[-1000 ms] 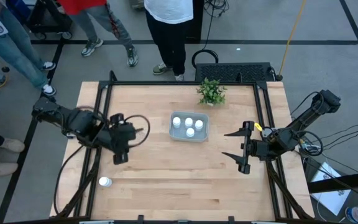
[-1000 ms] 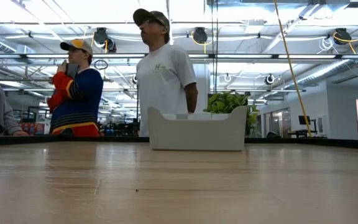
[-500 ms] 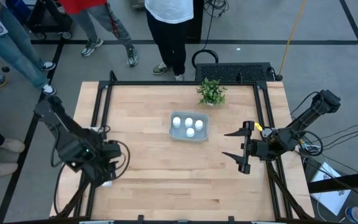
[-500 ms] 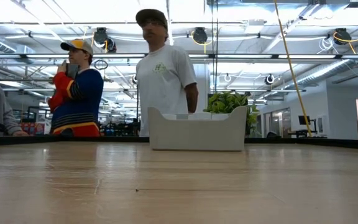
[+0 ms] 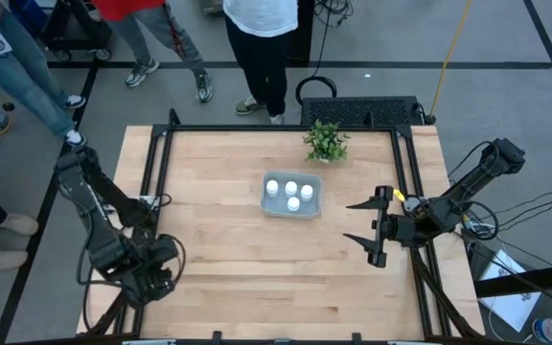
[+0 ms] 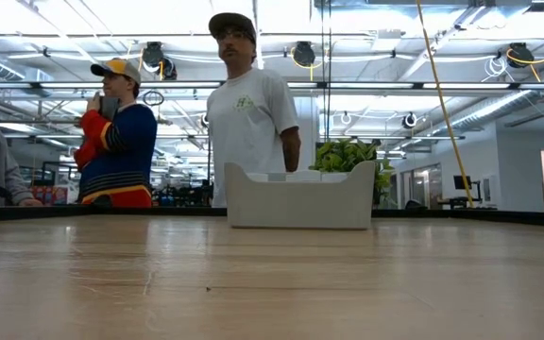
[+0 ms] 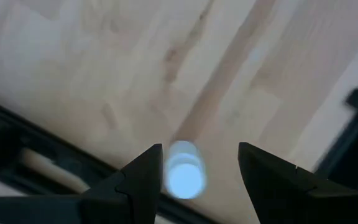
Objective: Pick and place pill bottles into a basket
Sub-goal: Put the white medicine bottle into the bin
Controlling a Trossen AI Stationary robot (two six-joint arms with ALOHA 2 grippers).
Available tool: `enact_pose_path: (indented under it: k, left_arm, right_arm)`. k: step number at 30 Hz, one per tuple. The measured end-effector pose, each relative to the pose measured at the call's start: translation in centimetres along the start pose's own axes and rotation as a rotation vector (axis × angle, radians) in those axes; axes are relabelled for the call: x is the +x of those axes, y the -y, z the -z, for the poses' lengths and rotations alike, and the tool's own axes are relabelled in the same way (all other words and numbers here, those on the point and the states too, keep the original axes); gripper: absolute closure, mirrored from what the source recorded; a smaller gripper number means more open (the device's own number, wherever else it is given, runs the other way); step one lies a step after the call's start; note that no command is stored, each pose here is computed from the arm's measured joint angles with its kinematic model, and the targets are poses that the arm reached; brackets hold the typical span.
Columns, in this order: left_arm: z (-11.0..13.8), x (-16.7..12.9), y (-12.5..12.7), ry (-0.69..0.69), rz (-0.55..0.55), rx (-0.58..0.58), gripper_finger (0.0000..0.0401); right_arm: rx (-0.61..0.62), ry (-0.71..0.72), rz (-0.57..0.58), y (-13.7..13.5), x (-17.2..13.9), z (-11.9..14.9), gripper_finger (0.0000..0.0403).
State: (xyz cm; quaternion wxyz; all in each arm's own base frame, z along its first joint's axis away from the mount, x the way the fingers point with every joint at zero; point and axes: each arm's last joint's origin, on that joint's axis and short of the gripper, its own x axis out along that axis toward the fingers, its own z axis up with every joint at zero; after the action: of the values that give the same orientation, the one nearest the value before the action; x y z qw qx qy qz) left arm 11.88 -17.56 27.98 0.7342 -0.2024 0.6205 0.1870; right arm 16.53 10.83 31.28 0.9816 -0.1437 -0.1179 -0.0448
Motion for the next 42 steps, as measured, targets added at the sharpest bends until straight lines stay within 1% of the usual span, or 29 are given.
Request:
enact_pose_path:
  k: [6,11,15,18,23,26,28,30,34,42]
  left_arm:
    - [0.7,-0.1,0.0,0.015,0.002,-0.201,0.0185]
    - [1.2,-0.2,-0.4,0.017,-0.031,-0.413,0.0185]
    - [1.9,0.6,-0.5,0.004,-0.038,-0.500,0.0185]
    - [2.6,1.8,-0.7,-0.047,-0.069,-0.559,0.0185]
    - [3.2,3.5,-0.8,-0.067,-0.064,-0.607,0.0185]
    - [3.3,4.2,-0.7,-0.085,-0.044,-0.629,0.0185]
    - [3.4,4.6,-0.8,-0.092,-0.053,-0.645,0.0185]
    - [3.5,4.8,-0.9,-0.109,-0.059,-0.647,0.0185]
    - [3.5,4.9,-1.0,-0.100,-0.068,-0.643,0.0185]
    - [3.7,4.9,-0.8,-0.116,-0.060,-0.614,0.0185]
  right_arm:
    - [-0.001,0.001,-0.001,0.0,0.0,0.0,0.0120]
    - [0.000,0.001,-0.003,0.0,0.0,0.0,0.0120]
    - [0.000,0.014,-0.025,-0.1,0.0,-0.1,0.0120]
    - [0.003,0.031,-0.059,-0.2,0.0,-0.1,0.0120]
    - [0.002,0.034,-0.073,-0.2,0.0,-0.1,0.0120]
    - [0.017,0.025,-0.078,-0.3,0.0,0.0,0.0120]
    - [0.032,0.017,-0.083,-0.3,0.0,0.1,0.0120]
    - [0.051,0.009,-0.087,-0.4,0.0,0.2,0.0120]
    - [0.079,-0.011,-0.096,-0.5,0.0,0.4,0.0120]
    - [0.102,-0.028,-0.102,-0.6,-0.1,0.6,0.0120]
